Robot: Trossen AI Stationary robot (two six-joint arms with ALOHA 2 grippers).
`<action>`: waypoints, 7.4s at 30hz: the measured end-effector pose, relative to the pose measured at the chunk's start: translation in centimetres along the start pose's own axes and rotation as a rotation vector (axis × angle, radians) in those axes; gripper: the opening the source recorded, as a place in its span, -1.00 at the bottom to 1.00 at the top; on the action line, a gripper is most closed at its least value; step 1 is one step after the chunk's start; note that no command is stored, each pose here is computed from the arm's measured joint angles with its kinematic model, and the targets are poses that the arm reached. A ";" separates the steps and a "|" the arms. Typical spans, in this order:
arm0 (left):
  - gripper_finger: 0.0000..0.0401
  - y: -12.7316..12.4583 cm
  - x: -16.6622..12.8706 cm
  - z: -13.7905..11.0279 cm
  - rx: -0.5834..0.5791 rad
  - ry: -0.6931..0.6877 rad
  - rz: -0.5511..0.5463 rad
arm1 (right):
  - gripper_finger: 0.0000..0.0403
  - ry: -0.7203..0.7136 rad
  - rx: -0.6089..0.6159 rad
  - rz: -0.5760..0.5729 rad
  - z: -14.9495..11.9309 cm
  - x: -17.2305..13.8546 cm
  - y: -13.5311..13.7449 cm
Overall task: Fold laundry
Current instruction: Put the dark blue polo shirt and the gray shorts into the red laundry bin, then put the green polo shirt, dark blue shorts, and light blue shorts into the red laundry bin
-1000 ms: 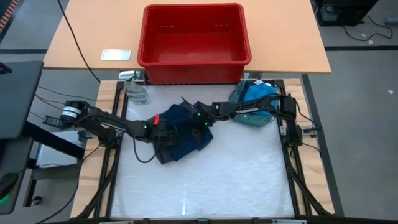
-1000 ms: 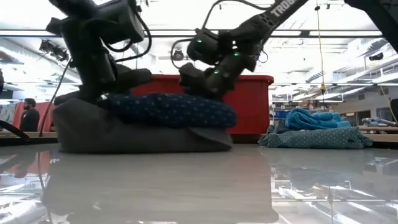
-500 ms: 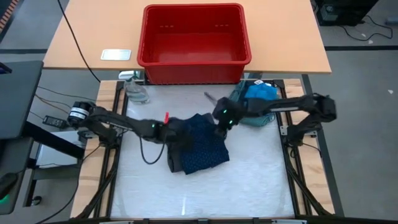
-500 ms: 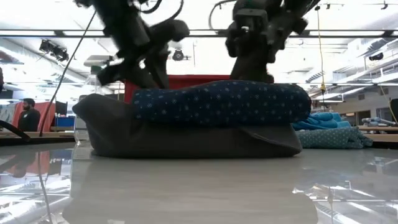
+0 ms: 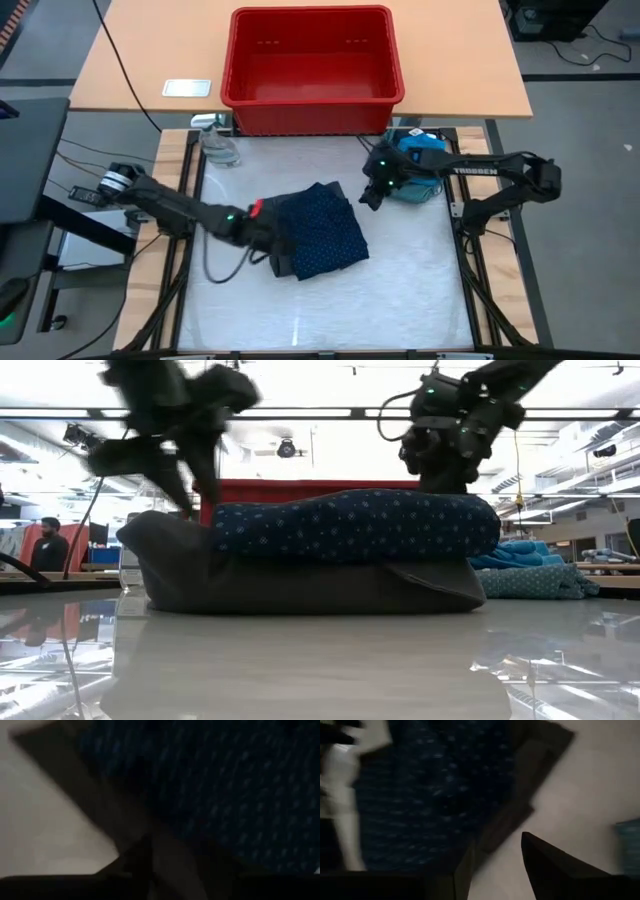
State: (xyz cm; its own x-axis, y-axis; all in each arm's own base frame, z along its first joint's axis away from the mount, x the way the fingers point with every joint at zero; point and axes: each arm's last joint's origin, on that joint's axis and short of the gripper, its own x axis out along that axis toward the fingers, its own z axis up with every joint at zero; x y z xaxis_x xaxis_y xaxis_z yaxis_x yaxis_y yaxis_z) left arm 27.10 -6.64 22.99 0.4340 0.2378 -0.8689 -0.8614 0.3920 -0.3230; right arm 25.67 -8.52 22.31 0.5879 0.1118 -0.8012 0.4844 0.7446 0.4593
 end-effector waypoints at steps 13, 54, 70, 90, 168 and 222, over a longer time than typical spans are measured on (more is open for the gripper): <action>0.95 6.7 1.9 -3.2 -0.284 0.038 -0.165 | 0.55 -0.113 0.229 0.245 -2.2 0.2 0.0; -0.53 5.1 12.5 2.2 -0.141 -0.202 -0.500 | -0.53 -0.072 0.254 0.239 -1.0 12.3 -0.3; -0.53 2.1 8.1 8.7 -0.029 -0.366 -0.593 | -0.58 -0.243 0.175 0.363 2.4 5.3 -1.5; -0.53 3.2 -8.1 30.6 0.262 -0.818 -0.326 | -0.58 -0.841 -0.082 0.249 17.1 -13.1 -2.9; -0.46 11.7 1.7 45.8 0.294 -0.485 -0.275 | -0.40 -0.530 0.175 -0.104 26.6 -12.7 -13.8; 0.32 -0.7 -4.3 36.3 0.603 -0.352 -0.297 | 0.00 -0.332 0.248 -0.424 0.2 -7.9 -6.9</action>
State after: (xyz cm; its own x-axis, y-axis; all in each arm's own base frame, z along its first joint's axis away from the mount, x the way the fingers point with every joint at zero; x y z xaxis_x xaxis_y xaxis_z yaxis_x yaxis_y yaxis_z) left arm 35.45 24.27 40.55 0.7711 0.2763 -0.5736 -0.4455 0.8778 -0.1760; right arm 17.85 -14.72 25.52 0.4622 -0.4034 -0.7897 0.8345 0.4992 0.2334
